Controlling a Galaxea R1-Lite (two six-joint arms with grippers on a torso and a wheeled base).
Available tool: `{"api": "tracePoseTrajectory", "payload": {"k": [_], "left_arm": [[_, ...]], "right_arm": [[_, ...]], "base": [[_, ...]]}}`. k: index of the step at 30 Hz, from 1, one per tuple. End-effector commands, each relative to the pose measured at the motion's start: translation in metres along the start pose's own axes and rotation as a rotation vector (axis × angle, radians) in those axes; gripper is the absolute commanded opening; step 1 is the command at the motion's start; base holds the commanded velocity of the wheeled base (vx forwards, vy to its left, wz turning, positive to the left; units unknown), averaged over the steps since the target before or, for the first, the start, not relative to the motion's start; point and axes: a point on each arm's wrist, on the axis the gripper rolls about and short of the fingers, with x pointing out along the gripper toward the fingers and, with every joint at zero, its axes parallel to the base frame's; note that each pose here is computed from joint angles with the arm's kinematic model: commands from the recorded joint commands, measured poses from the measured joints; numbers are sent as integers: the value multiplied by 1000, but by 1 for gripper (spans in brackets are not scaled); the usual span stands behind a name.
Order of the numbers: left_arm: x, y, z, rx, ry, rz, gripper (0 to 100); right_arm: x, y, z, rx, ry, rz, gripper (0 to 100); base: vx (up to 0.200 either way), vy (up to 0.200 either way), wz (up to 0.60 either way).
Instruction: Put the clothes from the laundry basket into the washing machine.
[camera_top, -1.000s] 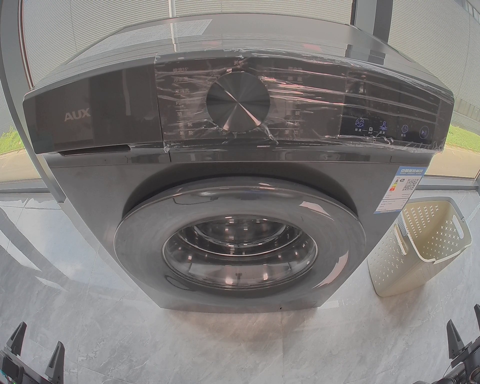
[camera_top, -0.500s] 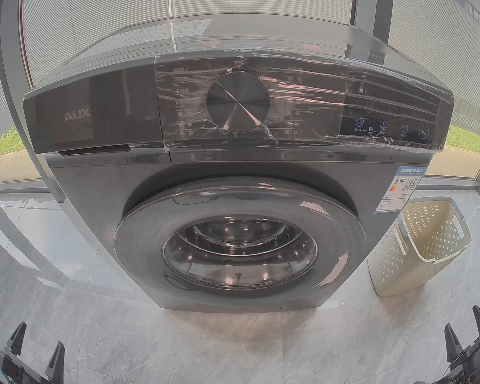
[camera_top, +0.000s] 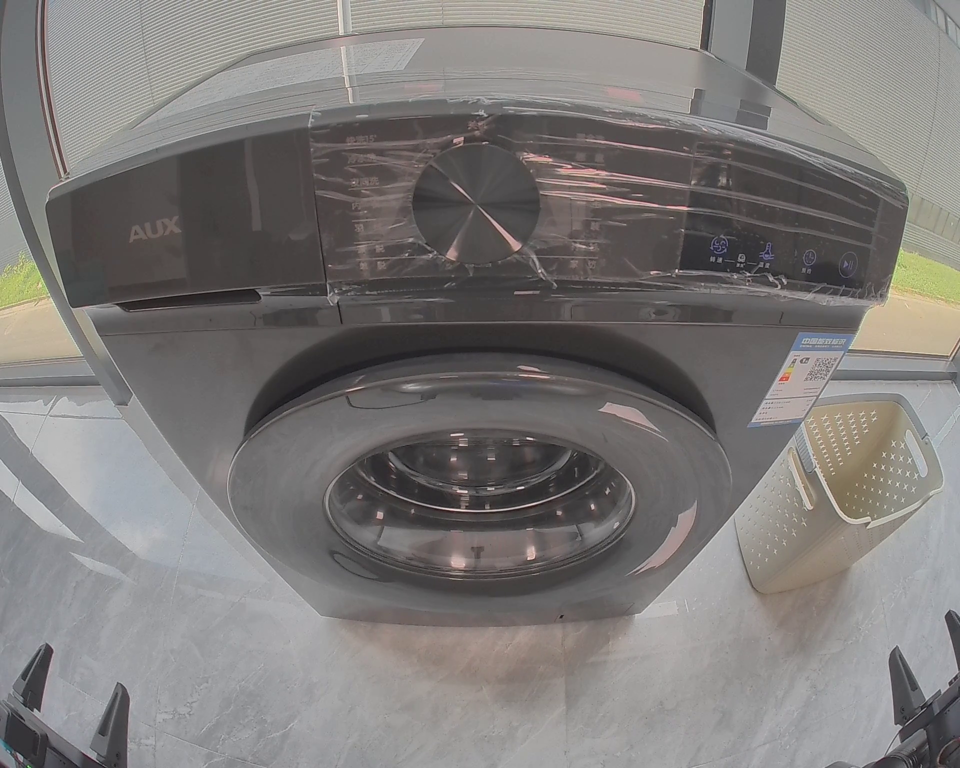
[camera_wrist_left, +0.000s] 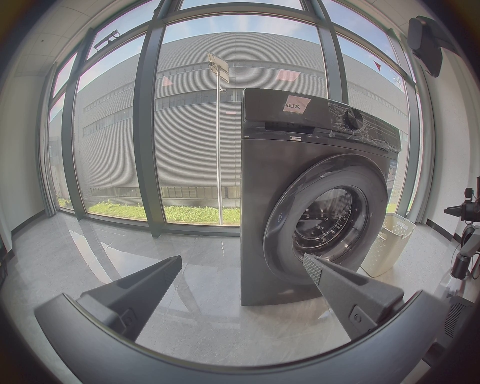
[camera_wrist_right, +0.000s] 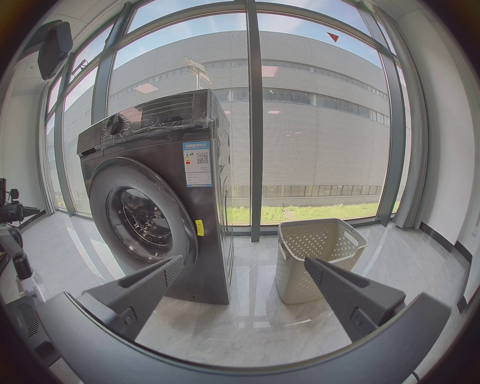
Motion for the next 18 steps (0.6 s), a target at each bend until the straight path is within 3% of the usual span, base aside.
{"api": "tracePoseTrajectory", "payload": {"k": [1,8,10,11,18], "left_arm": [[0,0,-4,0,-2,0,100],[0,0,-4,-1,-2,2,100],[0,0,-4,2,-2,2,100],[0,0,-5,20,0,0,100],[0,0,-5,22,0,0,100]], "right_arm": [[0,0,-5,-1,6,1,100],[0,0,-5,-1,6,1,100],[0,0,-5,-1,6,1,100],[0,0,-5,-1,7,1,100],[0,0,-5,-2,7,-1,100]], "base": [[0,0,0],[0,0,0],[0,0,0],[0,0,0],[0,0,0]]}}
